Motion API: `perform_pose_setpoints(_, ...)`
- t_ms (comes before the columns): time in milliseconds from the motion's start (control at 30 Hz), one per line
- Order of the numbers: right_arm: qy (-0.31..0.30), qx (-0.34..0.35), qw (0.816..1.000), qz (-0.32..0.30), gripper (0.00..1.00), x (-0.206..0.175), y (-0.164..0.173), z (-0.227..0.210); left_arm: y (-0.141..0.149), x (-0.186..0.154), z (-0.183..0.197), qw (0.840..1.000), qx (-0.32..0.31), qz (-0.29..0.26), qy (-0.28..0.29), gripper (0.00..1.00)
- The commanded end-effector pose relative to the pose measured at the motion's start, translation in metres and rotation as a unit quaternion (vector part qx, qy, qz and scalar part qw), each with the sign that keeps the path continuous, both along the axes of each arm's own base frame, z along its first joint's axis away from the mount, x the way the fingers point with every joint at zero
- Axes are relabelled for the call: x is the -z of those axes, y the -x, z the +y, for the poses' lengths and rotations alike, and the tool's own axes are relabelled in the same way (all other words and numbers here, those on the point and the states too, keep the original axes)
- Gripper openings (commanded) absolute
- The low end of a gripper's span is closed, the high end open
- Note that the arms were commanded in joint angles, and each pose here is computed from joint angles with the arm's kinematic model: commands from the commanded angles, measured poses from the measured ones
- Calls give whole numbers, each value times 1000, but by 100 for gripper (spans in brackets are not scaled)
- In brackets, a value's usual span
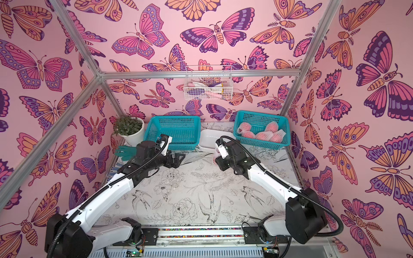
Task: Remove foam nets from apples
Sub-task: Place the apple at the center of the board.
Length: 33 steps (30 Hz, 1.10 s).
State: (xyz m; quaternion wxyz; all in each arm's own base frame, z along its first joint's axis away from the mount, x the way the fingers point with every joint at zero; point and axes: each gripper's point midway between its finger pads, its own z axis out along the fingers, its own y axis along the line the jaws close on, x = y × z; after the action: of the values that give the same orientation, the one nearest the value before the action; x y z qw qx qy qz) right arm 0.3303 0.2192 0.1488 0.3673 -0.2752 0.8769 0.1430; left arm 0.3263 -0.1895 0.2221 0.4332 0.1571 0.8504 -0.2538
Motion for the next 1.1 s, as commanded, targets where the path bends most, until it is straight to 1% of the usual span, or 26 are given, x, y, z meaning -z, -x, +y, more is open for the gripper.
perform_pose_setpoints(0,-28,-32,999,-24,47,0,-3,26,11,16,3,1000,-6,27,-9,100)
perform_pose_setpoints(167,-10,-66,998,-8,48,30,-1,38,15,27,0,999,-4,41,-14,100)
perform_pose_setpoints(300,3,-77,997,8,48,48,0,41,17,37,-8,998,6,54,-20,100)
perform_pose_setpoints(333,9,-78,997,17,48,59,0,40,17,39,-11,998,10,57,-20,100)
perform_pose_setpoints(533,19,-89,995,41,52,83,5,41,20,42,-40,997,63,54,-8,100)
perform_pose_setpoints(567,21,-91,995,44,52,86,6,41,22,38,-45,996,75,47,-4,100)
perform_pose_setpoints(600,21,-91,995,46,53,88,7,41,20,51,-51,995,82,61,-10,100)
perform_pose_setpoints(733,24,-95,994,52,57,97,9,40,20,58,-67,991,111,70,-10,100)
perform_pose_setpoints(867,31,-102,992,62,62,102,13,39,16,62,-82,988,132,81,-8,100)
perform_pose_setpoints(1000,23,-98,993,55,72,100,13,39,12,66,-96,984,152,88,-3,100)
perform_pose_setpoints(1067,17,-98,994,48,75,97,13,40,11,69,-99,983,157,93,-3,100)
